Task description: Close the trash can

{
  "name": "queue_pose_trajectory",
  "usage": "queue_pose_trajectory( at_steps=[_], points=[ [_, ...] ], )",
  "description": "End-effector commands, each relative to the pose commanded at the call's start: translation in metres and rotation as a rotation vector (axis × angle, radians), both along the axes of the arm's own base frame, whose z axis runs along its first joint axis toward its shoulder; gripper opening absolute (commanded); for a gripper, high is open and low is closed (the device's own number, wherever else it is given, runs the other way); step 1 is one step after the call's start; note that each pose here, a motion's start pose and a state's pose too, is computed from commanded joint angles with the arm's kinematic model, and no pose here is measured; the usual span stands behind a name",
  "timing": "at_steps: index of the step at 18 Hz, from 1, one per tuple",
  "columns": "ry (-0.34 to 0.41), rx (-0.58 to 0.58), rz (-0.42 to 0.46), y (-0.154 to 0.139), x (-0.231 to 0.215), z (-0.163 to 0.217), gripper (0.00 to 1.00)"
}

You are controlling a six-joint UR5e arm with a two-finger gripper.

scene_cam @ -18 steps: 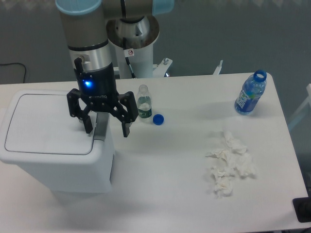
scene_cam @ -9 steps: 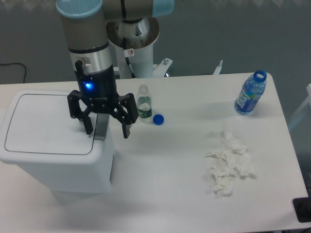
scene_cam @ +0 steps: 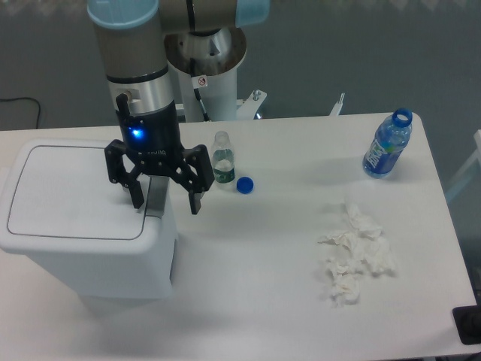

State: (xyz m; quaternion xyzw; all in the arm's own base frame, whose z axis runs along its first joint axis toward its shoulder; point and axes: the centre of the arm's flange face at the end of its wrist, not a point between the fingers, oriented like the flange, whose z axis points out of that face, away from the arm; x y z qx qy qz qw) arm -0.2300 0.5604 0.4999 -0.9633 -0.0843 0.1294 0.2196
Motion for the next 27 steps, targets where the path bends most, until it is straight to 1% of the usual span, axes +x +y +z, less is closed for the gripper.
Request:
queue_pose_trajectory(
  at_steps=[9,11,14,17,18,21,25,27],
  points=[
    [0.013,0.021,0.002,-0.003,-0.002,0.014,1.00],
    [0.047,0.020,-0.002,-0.017,-0.019,0.026,1.00],
    [0.078,-0.015,-0.016,-0.034,-0.049,0.024,1.00],
    [0.083,-0.022,0.028,-0.052,-0.080,0.024,1.00],
    [0.090,-0.030,0.022,-0.056,-0.087,0.023,1.00],
    [0.130,-0.073,-0.014,-0.078,-0.122,0.022,1.00],
    [0.183,-0.154,-0.109,-0.104,-0.160,0.014,1.00],
    [0.205,-0.197,-0.172,-0.110,-0.171,0.007,1.00]
  ],
)
